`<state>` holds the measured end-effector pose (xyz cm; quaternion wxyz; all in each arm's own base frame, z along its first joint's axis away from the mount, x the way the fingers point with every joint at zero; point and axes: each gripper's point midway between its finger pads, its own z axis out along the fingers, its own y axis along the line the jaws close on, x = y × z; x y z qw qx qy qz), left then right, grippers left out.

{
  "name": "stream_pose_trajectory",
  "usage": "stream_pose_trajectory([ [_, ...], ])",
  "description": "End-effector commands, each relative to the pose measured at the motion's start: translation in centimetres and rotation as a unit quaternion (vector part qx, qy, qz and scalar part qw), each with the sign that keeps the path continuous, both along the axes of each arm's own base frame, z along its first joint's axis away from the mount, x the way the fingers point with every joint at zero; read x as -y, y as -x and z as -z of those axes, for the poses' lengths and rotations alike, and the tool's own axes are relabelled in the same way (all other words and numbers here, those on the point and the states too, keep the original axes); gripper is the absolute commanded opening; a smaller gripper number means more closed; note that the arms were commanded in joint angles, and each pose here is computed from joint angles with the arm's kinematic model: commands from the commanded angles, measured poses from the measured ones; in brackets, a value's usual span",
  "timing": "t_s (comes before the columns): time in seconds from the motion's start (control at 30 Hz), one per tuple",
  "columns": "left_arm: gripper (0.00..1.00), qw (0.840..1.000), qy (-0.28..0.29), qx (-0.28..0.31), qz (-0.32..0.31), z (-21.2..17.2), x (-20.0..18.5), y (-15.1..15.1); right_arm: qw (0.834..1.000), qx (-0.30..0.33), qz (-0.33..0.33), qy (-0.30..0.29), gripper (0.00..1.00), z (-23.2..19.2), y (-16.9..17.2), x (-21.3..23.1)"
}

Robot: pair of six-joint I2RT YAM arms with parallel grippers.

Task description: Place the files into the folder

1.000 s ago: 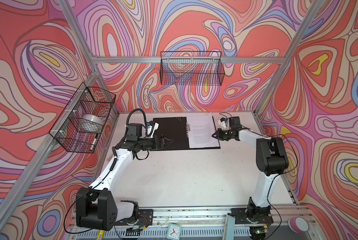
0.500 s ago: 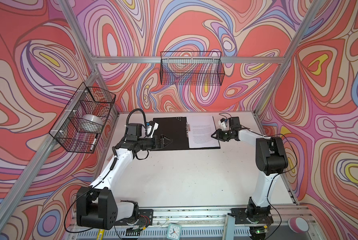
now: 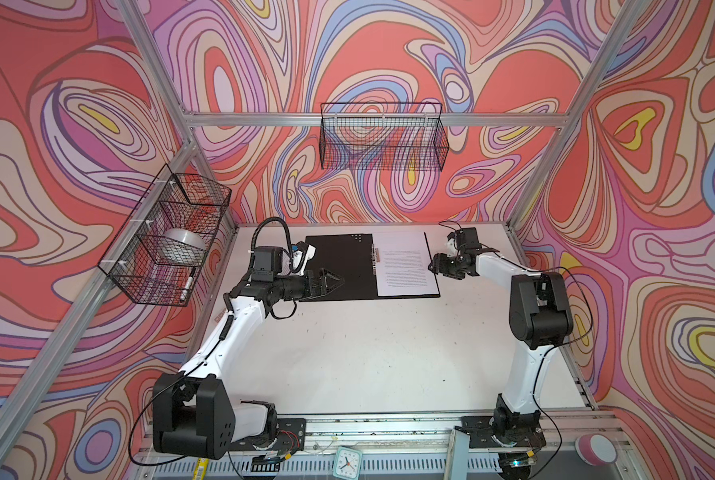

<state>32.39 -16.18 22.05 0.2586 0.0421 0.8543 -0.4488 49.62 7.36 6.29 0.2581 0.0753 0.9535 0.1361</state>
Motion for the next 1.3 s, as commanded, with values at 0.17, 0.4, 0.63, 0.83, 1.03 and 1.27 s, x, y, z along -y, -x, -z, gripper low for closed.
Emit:
stream_pose_trajectory([
  [0.17,1.0,0.995,0.019,-0.008,-0.093,-0.2,-3.3,-1.3,0.99,0.053,-0.012,0.132,0.67,-5.9,-0.5,-6.4],
  [0.4,1.0,0.987,-0.035,-0.076,-0.135,1.4,-6.0,-1.0,0.998,0.037,-0.044,0.033,0.62,-4.9,-2.0,-13.9],
  [0.63,1.0,0.946,-0.212,0.056,-0.237,-3.1,-11.1,0.9,0.997,0.027,-0.07,0.012,0.59,-3.1,-4.4,-18.1],
  [0.83,1.0,0.885,-0.275,-0.034,-0.374,-0.4,-16.6,3.0,0.997,0.024,-0.079,0.0,0.56,-1.8,-6.0,-19.4],
  [1.03,1.0,0.929,-0.208,-0.021,-0.304,0.6,-13.1,2.8,0.997,0.014,-0.073,-0.011,0.56,-0.4,-6.4,-20.0],
  [1.27,0.86,0.944,-0.185,-0.001,-0.274,-0.1,-11.8,2.4,0.997,0.007,-0.074,-0.02,0.51,1.0,-6.7,-20.4],
])
